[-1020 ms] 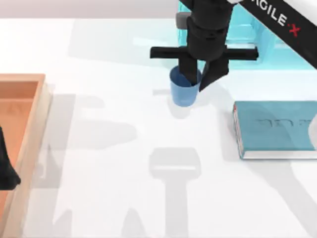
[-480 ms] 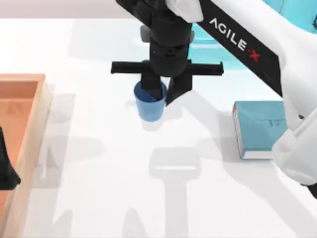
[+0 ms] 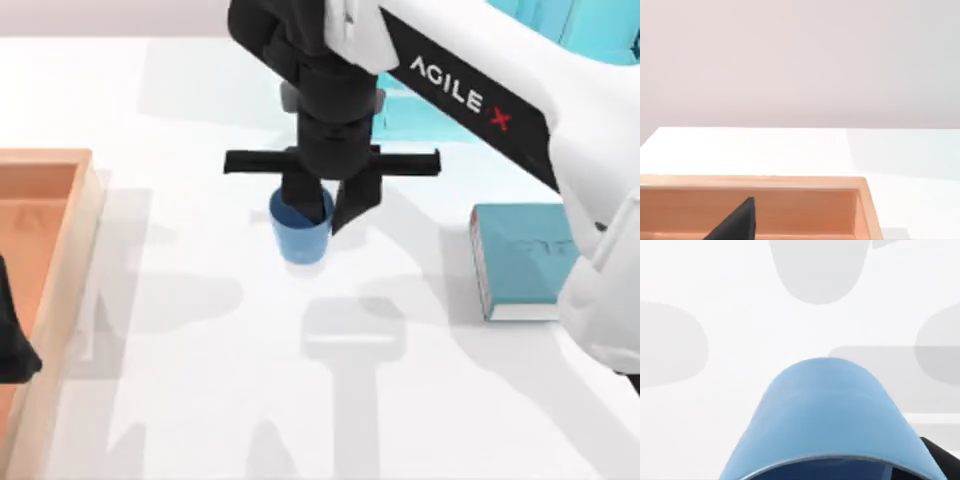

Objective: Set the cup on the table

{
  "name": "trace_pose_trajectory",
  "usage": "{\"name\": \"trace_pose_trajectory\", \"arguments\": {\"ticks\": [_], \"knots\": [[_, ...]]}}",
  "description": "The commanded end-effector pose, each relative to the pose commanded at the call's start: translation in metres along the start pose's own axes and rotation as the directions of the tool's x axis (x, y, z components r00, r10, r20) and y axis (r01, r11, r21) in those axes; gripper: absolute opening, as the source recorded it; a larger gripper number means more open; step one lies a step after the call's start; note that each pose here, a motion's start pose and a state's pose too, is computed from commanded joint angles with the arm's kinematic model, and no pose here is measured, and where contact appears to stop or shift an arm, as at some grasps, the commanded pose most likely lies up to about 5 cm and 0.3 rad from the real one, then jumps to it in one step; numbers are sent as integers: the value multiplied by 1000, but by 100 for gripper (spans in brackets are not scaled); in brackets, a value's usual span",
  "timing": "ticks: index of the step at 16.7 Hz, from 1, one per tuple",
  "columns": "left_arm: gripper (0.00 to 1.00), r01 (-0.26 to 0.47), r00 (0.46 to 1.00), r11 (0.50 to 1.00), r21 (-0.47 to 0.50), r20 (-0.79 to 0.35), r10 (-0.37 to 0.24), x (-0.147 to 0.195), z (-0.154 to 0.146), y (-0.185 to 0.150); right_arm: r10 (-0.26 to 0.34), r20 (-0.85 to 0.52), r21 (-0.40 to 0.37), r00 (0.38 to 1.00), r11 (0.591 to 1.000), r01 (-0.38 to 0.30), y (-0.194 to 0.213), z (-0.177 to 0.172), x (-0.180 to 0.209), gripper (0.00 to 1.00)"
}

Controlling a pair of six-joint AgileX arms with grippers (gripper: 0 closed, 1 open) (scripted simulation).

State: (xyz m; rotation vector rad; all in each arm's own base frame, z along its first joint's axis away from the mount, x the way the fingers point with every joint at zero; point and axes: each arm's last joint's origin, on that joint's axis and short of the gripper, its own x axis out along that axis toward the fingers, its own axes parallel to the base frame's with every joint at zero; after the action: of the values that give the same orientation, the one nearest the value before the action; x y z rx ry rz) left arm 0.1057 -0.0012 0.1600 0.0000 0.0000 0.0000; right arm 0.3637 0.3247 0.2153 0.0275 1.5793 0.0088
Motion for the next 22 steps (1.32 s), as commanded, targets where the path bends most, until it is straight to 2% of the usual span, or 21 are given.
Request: {"name": "trace_pose_trajectory", "arguments": {"ticks": [5, 12, 22], "knots": [[100, 0, 1000, 1000, 0, 0, 0, 0, 0, 0, 2, 3, -1, 1000, 1000, -2, 4, -2, 30, 0], [100, 0, 1000, 1000, 0, 0, 0, 0, 0, 0, 9, 18, -2, 1000, 1000, -9, 4, -3, 34, 0], [100, 0, 1000, 1000, 0, 0, 0, 0, 0, 0, 9, 18, -2, 1000, 1000, -9, 4, -3, 34, 75]]}}
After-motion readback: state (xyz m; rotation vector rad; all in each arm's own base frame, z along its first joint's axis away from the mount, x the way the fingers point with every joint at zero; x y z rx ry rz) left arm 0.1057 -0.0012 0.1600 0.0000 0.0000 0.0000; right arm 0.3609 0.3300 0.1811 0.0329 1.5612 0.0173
